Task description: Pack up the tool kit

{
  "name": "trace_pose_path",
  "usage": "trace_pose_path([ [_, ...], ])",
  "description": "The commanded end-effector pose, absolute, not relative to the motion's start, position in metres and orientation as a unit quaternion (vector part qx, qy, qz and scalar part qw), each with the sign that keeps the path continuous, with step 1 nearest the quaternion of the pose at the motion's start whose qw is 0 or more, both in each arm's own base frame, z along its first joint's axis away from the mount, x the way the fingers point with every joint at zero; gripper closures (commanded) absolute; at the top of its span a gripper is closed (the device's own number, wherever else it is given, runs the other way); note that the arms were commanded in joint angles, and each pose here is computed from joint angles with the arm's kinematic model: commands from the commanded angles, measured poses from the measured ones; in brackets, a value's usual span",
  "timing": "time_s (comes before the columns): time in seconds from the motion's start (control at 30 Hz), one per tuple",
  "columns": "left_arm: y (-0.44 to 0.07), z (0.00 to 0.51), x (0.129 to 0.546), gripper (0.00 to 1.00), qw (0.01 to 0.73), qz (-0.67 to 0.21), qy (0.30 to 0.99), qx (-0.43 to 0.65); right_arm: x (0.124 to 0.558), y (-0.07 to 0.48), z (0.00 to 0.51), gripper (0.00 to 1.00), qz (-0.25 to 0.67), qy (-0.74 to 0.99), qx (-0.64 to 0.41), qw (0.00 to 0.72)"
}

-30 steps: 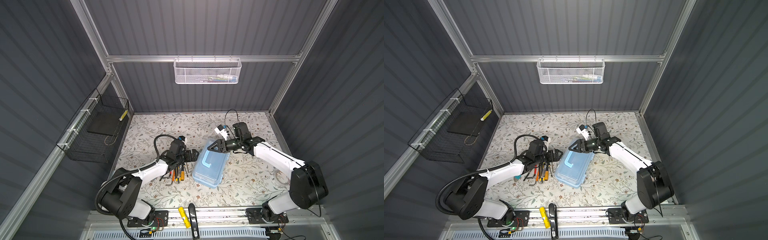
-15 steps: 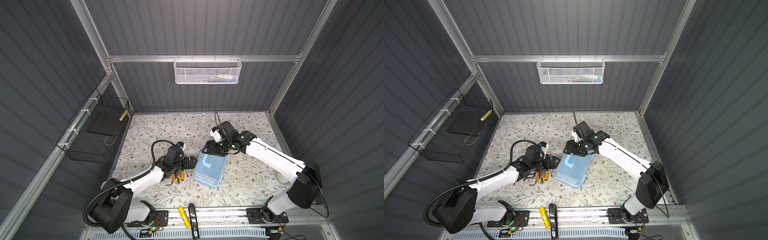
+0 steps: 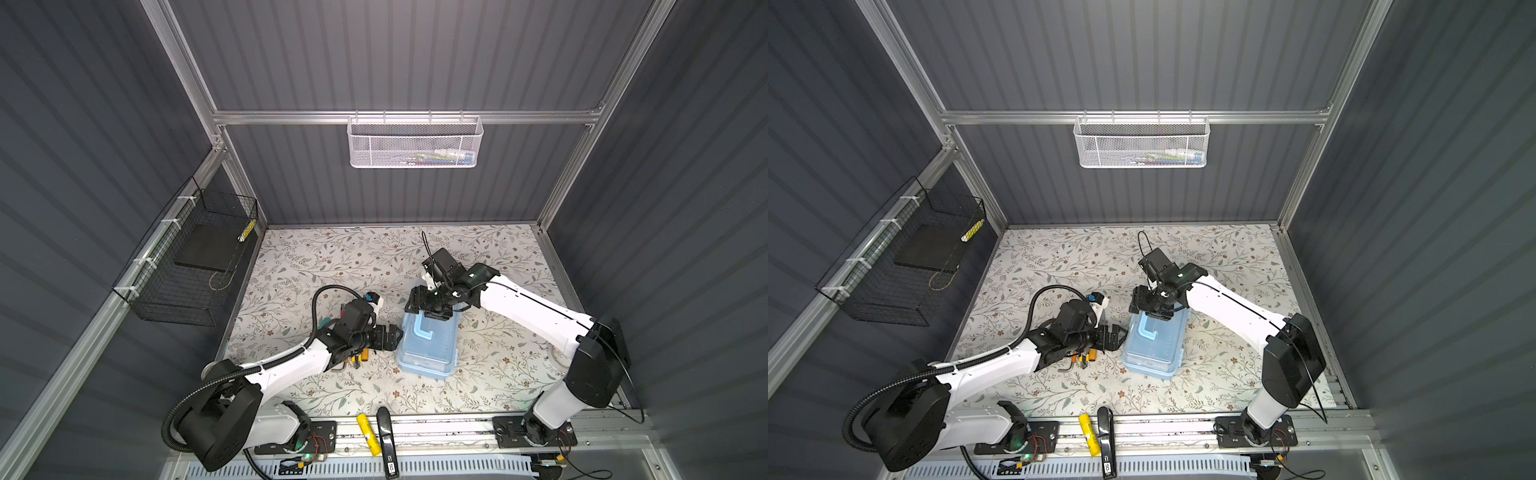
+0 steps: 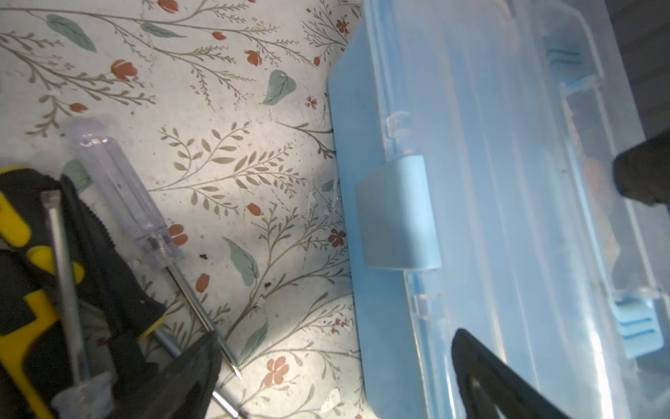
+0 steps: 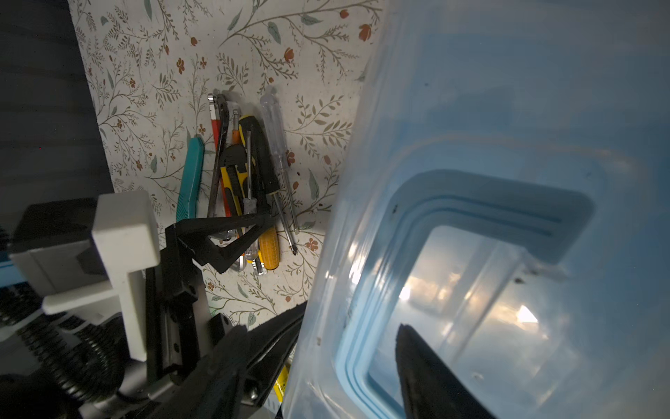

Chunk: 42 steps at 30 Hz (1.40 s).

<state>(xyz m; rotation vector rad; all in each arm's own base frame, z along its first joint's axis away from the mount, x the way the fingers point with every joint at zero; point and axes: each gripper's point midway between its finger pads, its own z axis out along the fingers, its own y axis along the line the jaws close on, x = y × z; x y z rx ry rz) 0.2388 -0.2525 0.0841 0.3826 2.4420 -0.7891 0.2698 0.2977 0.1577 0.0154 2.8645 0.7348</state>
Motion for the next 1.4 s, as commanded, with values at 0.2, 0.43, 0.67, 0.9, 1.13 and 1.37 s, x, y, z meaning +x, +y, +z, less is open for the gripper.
trace_pose_path([
  [0.2,-0.264,0.093,0.253,0.0,0.297,-0.29,0.897,0.151,0.261,0.288,0.132,0.31,0.21,0.975,0.008,0.066],
  [0.43,-0.272,0.098,0.275,0.01,0.325,-0.274,0.893,0.148,0.255,0.308,0.127,0.31,0.317,0.947,0.006,0.047],
  [0.67,-0.288,0.098,0.278,0.01,0.31,-0.295,0.89,0.157,0.254,0.312,0.136,0.32,0.408,0.911,-0.022,0.06],
  [0.9,-0.278,0.091,0.276,0.01,0.308,-0.273,0.9,0.144,0.25,0.314,0.163,0.34,0.534,0.836,-0.111,0.064],
  [1.13,-0.263,0.096,0.277,0.01,0.319,-0.245,0.907,0.126,0.262,0.299,0.183,0.36,0.559,0.808,-0.159,0.096],
  [1.37,-0.244,0.096,0.275,0.01,0.323,-0.206,0.916,0.116,0.261,0.277,0.198,0.36,0.574,0.791,-0.166,0.134],
])
